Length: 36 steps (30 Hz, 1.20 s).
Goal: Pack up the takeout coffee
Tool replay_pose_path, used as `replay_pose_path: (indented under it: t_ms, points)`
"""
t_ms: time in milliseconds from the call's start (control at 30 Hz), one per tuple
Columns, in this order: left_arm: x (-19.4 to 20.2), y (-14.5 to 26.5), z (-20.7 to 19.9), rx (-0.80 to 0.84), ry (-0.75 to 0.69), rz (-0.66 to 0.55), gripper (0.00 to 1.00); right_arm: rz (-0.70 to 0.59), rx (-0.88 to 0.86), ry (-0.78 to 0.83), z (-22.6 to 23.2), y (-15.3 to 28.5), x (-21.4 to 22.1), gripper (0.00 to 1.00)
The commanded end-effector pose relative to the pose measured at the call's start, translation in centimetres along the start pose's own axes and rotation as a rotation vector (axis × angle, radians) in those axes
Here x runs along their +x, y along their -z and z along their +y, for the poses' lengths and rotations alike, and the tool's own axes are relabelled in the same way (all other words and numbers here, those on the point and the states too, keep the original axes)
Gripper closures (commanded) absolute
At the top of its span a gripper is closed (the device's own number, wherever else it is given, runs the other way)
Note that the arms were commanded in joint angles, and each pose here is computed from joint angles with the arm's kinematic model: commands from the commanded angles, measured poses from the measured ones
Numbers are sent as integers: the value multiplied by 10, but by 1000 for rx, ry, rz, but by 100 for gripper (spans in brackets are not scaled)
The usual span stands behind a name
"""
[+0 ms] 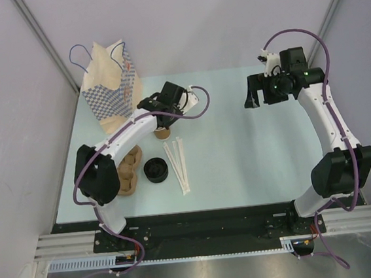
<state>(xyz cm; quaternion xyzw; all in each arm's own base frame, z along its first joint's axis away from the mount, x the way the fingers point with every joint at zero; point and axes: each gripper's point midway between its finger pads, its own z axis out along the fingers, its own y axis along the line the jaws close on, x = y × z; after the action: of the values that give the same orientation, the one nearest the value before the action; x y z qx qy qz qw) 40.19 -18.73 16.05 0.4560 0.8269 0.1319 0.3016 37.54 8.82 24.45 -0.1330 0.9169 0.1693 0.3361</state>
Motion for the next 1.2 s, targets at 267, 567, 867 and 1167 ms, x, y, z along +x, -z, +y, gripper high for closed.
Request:
replay_pose_path:
  t_ms: [267, 567, 867, 1167]
  points:
    - [-18, 28, 17, -83, 106, -148, 100, 43, -445, -315, 115, -87, -26, 0]
    - [-12, 25, 2, -37, 129, -163, 100, 128, -663, -436, 191, -159, -36, 0]
    - [-14, 19, -1, -24, 133, -155, 100, 200, -767, -496, 221, -189, -31, 0]
    - [-14, 19, -4, -8, 144, -154, 100, 227, -793, -496, 240, -207, -25, 0]
